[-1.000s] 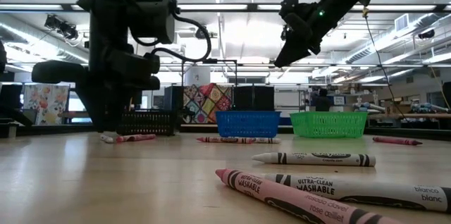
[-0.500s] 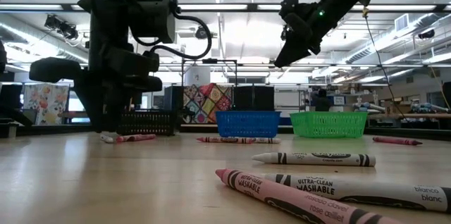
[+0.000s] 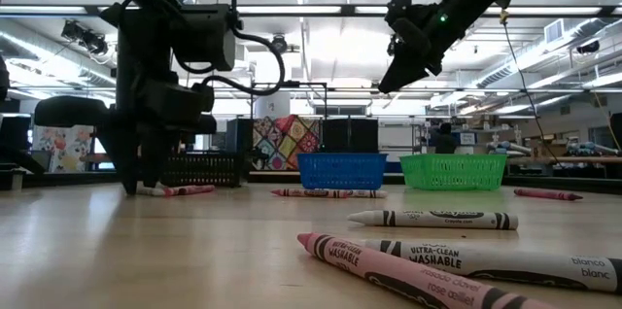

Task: Sort crayons
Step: Put the white crayon into the green bin

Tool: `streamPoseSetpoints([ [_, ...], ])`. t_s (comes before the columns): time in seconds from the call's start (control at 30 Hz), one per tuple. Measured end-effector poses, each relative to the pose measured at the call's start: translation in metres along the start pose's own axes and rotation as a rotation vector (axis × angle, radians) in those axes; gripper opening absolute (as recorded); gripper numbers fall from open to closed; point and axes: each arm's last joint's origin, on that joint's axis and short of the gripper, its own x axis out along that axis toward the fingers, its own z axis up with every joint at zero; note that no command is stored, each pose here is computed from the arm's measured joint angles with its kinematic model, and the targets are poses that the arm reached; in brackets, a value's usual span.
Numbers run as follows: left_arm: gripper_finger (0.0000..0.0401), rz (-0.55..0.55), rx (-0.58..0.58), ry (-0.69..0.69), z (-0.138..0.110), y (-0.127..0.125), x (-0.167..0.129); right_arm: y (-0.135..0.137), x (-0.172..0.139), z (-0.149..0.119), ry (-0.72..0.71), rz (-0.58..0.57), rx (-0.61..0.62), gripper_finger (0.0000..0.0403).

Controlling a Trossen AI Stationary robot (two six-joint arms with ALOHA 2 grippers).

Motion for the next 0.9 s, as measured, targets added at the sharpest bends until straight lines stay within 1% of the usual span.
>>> streamPoseSetpoints([
  [0.1, 0.0091, -0.003, -0.027, 0.003, -0.0003, -0.0002, 0.0001, 0.0, 0.0, 0.0, 0.0, 0.0, 0.019, 0.0081],
  [0.33, 0.0027, -0.01, -0.101, 0.007, -0.0009, -0.0007, 0.0002, 0.0004, -0.0001, 0.0, 0.0, 0.002, 0.032, 0.0081],
  [0.4, 0.0016, -0.007, -0.131, 0.006, -0.001, -0.0006, -0.0003, 0.0005, -0.0001, -0.0001, 0.0, 0.002, 0.031, 0.0081],
  [0.53, 0.0018, -0.002, -0.174, 0.003, -0.0013, -0.0005, -0.0016, 0.0005, -0.0002, 0.0001, -0.001, 0.002, 0.031, 0.0081],
  [0.7, 0.0022, -0.011, -0.197, -0.016, 0.0021, 0.0012, -0.0039, 0.0006, -0.0003, 0.0, -0.001, 0.006, 0.03, 0.0081],
  [0.9, 0.0022, -0.025, -0.211, -0.027, 0.0036, -0.0019, -0.0067, 0.0022, -0.0005, 0.0, 0.004, 0.062, 0.029, 0.0081],
])
